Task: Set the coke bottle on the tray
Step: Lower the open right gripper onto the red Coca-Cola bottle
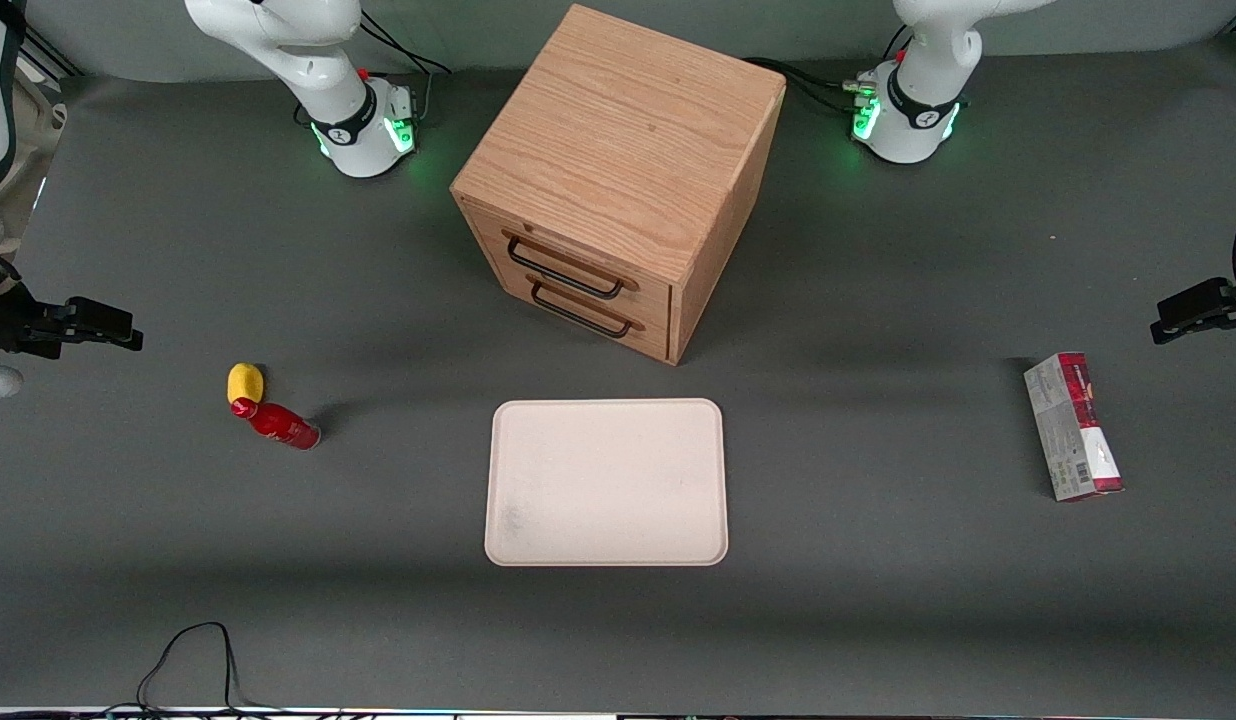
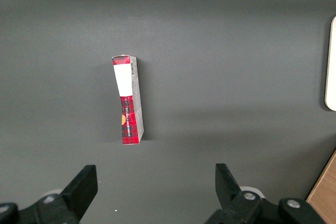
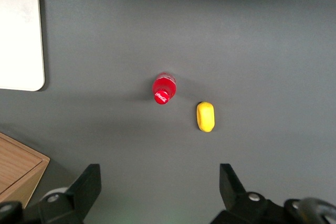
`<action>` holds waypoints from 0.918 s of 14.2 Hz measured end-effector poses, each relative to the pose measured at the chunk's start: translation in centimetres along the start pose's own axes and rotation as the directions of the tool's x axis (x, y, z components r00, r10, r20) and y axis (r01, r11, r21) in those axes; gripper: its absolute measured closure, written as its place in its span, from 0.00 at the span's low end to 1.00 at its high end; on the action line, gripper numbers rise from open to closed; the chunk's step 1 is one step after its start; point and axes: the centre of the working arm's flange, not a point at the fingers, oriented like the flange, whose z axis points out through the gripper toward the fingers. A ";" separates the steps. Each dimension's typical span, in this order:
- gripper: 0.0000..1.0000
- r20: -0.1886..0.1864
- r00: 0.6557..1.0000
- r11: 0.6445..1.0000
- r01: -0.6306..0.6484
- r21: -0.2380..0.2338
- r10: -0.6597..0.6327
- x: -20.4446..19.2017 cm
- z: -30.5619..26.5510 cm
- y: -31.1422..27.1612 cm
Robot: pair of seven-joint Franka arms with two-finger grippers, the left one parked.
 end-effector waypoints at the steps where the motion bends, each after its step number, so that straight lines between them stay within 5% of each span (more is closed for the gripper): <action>1: 0.00 -0.002 1.000 1.000 0.001 0.001 -0.001 0.1 0.1 0.0; 8: 0.00 -0.019 1.000 1.000 0.007 0.003 -0.007 2.2 6.8 -0.1; 13: 0.00 -0.068 0.998 1.000 0.013 0.008 -0.012 2.8 13.9 -0.8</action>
